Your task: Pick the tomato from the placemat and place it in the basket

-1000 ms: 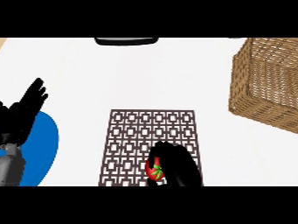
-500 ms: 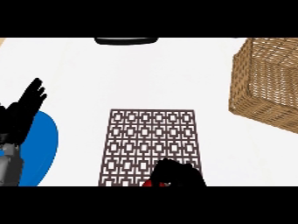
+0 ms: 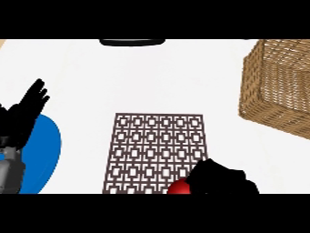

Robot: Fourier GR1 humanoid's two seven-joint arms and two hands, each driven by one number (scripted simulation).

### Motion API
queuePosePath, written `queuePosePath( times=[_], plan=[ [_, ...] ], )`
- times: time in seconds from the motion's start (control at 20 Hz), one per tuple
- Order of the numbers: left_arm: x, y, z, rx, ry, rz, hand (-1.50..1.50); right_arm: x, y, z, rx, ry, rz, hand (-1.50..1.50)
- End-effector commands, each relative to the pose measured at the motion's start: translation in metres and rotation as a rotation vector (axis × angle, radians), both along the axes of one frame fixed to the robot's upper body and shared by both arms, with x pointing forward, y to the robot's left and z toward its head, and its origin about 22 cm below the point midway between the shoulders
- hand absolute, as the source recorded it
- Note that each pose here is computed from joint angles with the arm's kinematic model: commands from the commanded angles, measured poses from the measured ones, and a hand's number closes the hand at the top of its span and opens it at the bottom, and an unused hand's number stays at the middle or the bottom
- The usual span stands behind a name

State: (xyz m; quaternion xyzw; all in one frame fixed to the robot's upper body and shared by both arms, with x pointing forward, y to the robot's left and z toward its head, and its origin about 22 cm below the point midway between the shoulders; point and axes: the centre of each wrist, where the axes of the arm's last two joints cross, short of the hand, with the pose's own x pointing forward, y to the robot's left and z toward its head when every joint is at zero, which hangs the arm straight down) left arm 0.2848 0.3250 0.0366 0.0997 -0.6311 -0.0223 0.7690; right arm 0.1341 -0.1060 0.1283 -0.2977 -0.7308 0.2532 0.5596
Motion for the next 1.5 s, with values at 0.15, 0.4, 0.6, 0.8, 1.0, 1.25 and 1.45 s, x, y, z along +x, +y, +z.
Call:
queuePosePath(
  times=[0.15,0.4,0.6,0.8,1.0,1.25,1.45],
  plan=[
    [0.001,-0.018,0.004,0.018,-0.014,-0.029,0.00,-0.024,-0.033,0.083,0.108,-0.064,-0.128,1.50],
    [0.015,-0.021,-0.001,-0.010,-0.013,-0.030,0.00,0.010,-0.035,0.109,0.106,-0.113,-0.208,1.50],
    [0.002,-0.003,0.005,0.002,-0.013,-0.036,0.00,0.049,-0.053,0.131,0.090,-0.127,-0.273,1.50],
    [0.013,-0.002,0.005,0.003,-0.008,-0.017,0.00,0.073,-0.071,0.149,0.023,-0.127,-0.374,1.50],
    [0.012,-0.006,0.002,-0.013,-0.011,-0.040,0.00,0.104,-0.121,0.148,0.017,-0.132,-0.462,1.50],
    [0.007,-0.005,-0.010,0.008,-0.005,-0.033,0.00,0.121,-0.156,0.141,-0.017,-0.102,-0.491,1.50],
    [0.000,0.006,0.012,-0.001,-0.011,-0.024,0.00,0.127,-0.204,0.131,-0.050,-0.089,-0.507,1.50]
  ],
)
